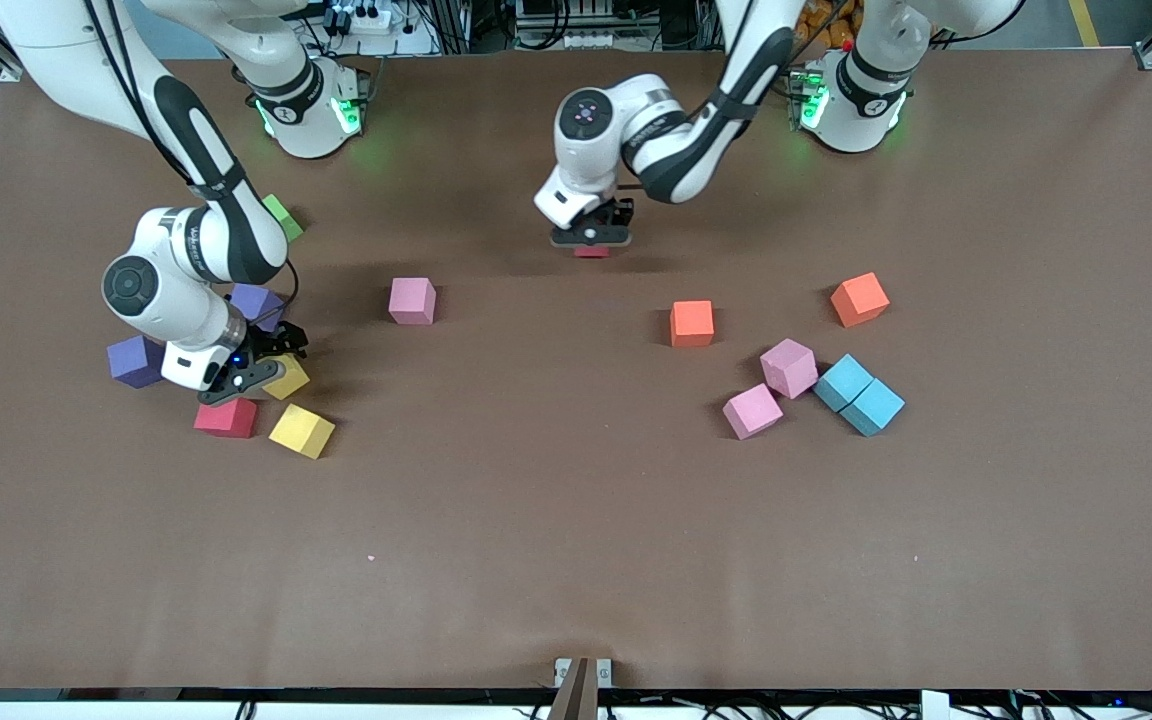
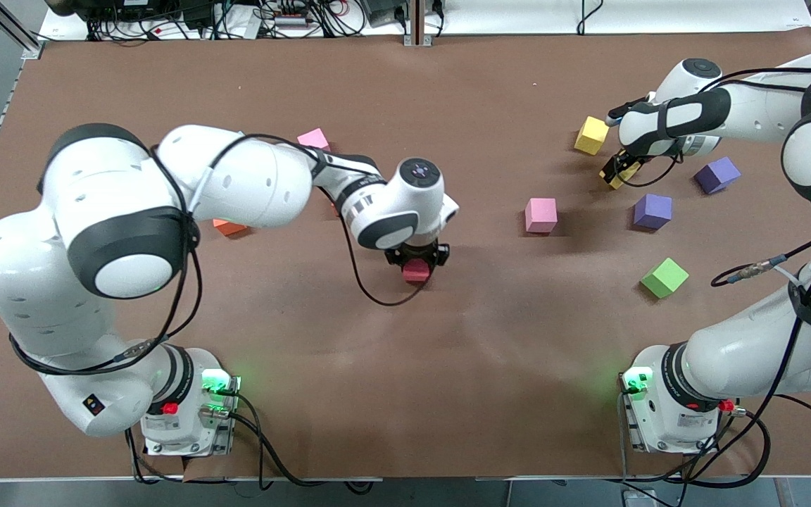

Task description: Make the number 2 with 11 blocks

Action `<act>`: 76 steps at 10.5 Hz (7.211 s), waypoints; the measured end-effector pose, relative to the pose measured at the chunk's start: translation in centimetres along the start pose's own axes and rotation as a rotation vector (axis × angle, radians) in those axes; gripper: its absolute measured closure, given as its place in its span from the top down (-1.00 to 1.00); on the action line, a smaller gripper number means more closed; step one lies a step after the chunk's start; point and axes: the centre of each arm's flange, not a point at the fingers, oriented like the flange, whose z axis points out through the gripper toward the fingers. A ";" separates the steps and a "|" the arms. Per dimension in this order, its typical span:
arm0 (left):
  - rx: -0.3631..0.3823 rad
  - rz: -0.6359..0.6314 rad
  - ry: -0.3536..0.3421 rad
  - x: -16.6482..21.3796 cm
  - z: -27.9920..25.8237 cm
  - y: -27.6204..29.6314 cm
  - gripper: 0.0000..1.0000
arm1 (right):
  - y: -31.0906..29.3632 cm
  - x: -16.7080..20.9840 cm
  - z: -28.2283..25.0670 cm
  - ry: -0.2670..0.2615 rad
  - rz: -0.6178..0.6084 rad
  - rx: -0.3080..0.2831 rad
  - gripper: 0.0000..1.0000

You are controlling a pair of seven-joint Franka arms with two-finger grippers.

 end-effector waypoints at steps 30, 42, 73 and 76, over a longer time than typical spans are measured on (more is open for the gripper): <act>-0.058 -0.275 -0.062 16.5 -13.4 -16.2 1.00 | -33.2 8.2 -9.0 -0.051 -1.168 0.069 0.11; -0.033 -0.228 -0.061 20.1 -6.0 -19.4 1.00 | -48.8 -0.6 -0.9 -0.135 -1.214 0.047 0.11; -0.040 -1.297 -0.186 6.0 -1.6 -15.3 0.22 | -51.9 -3.4 -1.2 -0.115 -1.138 0.049 1.00; -0.037 -1.427 -0.209 4.5 -2.0 -13.7 0.22 | -49.5 -2.7 -5.7 -0.152 -1.092 0.060 1.00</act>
